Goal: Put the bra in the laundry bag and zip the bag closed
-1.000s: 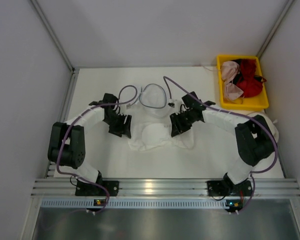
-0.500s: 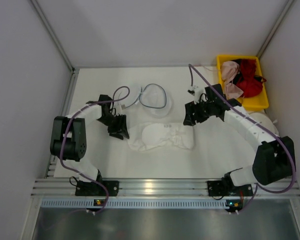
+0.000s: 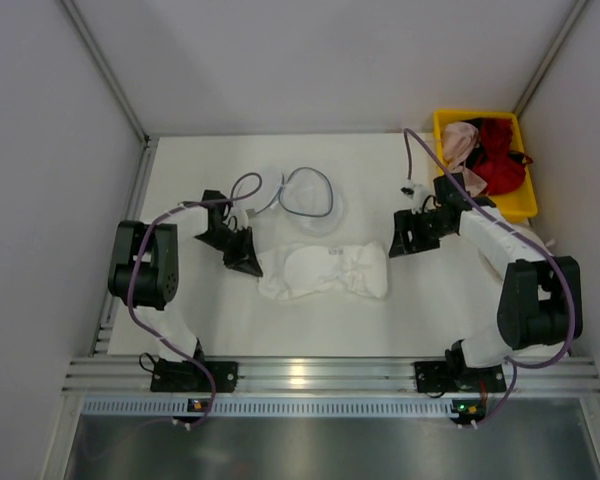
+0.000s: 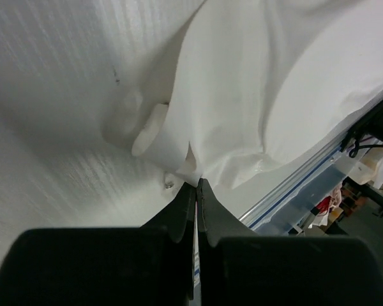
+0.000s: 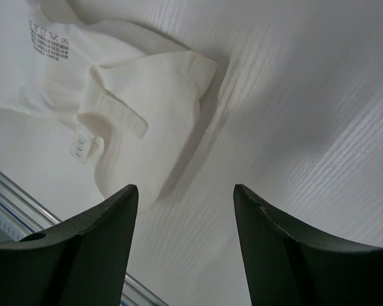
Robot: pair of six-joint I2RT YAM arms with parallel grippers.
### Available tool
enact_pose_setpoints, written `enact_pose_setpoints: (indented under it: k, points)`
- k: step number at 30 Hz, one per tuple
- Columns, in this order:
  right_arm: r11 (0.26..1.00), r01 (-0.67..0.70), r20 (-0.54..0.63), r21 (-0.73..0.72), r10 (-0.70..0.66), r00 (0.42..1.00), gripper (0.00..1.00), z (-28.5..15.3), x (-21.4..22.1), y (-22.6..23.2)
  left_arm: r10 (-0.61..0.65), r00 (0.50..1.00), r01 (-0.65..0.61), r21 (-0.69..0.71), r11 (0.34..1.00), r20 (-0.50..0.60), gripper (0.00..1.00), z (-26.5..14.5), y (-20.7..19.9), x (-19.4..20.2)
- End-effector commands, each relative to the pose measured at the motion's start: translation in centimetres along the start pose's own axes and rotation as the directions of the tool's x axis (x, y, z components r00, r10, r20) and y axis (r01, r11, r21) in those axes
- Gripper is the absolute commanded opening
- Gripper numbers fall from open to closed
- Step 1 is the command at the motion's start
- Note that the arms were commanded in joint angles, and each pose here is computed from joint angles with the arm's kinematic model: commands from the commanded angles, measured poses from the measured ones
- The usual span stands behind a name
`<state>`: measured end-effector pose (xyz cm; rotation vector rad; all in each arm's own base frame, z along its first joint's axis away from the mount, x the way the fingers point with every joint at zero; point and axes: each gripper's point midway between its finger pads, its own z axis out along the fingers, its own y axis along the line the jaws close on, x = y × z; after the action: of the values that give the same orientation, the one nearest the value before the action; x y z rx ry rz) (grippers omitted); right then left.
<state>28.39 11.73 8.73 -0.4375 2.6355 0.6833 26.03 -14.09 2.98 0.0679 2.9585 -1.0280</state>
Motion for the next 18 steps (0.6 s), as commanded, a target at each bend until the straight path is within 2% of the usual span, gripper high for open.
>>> enact_pose_setpoints:
  k: [1, 6, 10, 14, 17, 18]
  points:
    - [0.999, -0.001, -0.025, -0.034, 0.001, 1.0, 0.62, 0.5, 0.6, 0.1, 0.096, 0.99, -0.107, 0.107, 0.988, 0.104, 0.0, -2.3, -3.7, -2.0]
    - [0.997, -0.017, -0.035, -0.072, 0.015, 0.999, 0.63, 1.1, 0.3, 0.3, 0.208, 0.962, -0.242, 0.193, 0.951, 0.177, 0.0, -4.5, -8.5, -3.0]
    - [0.994, -0.047, -0.053, -0.1, 0.042, 0.998, 0.63, 1.6, 0.4, 0.3, 0.292, 0.942, -0.324, 0.224, 0.919, 0.163, 0.0, -3.8, -12.0, -3.5]
    - [0.991, -0.059, -0.056, -0.118, 0.053, 0.997, 0.62, 2.0, 0.3, 0.3, 0.404, 0.908, -0.418, 0.247, 0.874, 0.107, 0.0, -0.9, -15.4, -3.2]
    - [0.987, -0.079, -0.065, -0.139, 0.07, 0.995, 0.6, 2.4, 0.4, 0.5, 0.406, 0.91, -0.415, 0.234, 0.879, 0.087, 0.0, 2.1, -16.1, -4.2]
    - [0.986, -0.085, -0.065, -0.143, 0.076, 0.995, 0.6, 2.6, 0.4, 0.5, 0.373, 0.926, -0.375, 0.235, 0.897, 0.054, 0.0, 3.6, -15.5, -4.4]
